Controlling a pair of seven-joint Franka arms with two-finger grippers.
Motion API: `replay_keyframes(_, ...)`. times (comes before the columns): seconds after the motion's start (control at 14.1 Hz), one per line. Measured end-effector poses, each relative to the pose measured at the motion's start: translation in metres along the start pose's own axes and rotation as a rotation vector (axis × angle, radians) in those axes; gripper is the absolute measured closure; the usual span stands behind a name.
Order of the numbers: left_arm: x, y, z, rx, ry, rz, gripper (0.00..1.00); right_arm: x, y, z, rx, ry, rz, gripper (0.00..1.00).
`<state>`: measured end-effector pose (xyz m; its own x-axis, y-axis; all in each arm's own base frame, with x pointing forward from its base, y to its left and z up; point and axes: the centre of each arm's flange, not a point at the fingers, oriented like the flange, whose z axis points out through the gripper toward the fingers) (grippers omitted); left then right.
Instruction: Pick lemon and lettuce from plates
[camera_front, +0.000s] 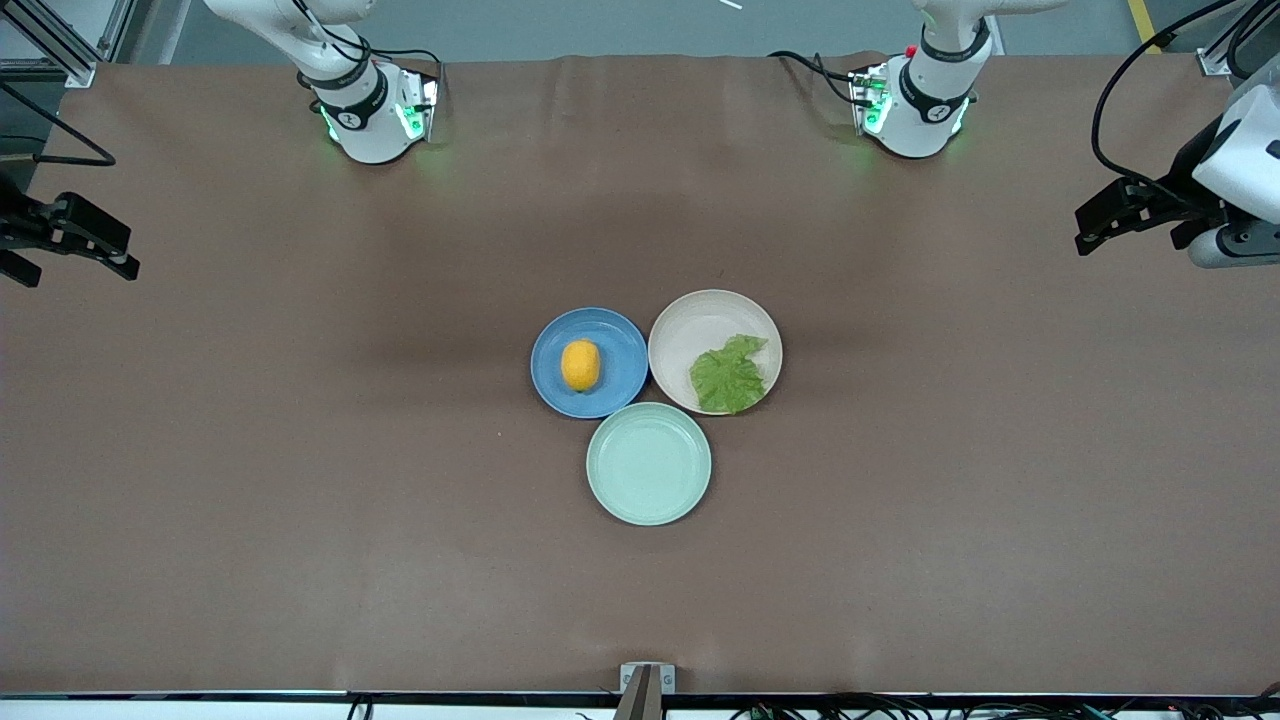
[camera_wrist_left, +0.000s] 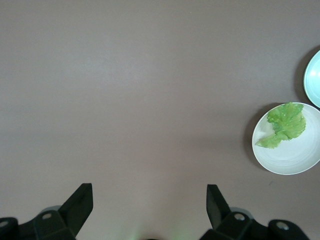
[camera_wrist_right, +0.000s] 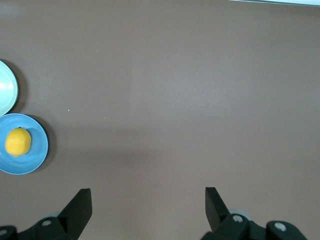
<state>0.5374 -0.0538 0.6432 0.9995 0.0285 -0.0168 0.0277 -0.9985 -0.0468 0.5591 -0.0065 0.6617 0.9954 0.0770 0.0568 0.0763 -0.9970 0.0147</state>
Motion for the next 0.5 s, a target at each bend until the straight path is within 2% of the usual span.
replay_keyframes(0.5, -0.0003, 0.0031, -0.0042, -0.001, 0.008, 0.006, 0.00, 0.0002, -0.0009, 0.0000, 0.000, 0.000, -0.002, 0.00)
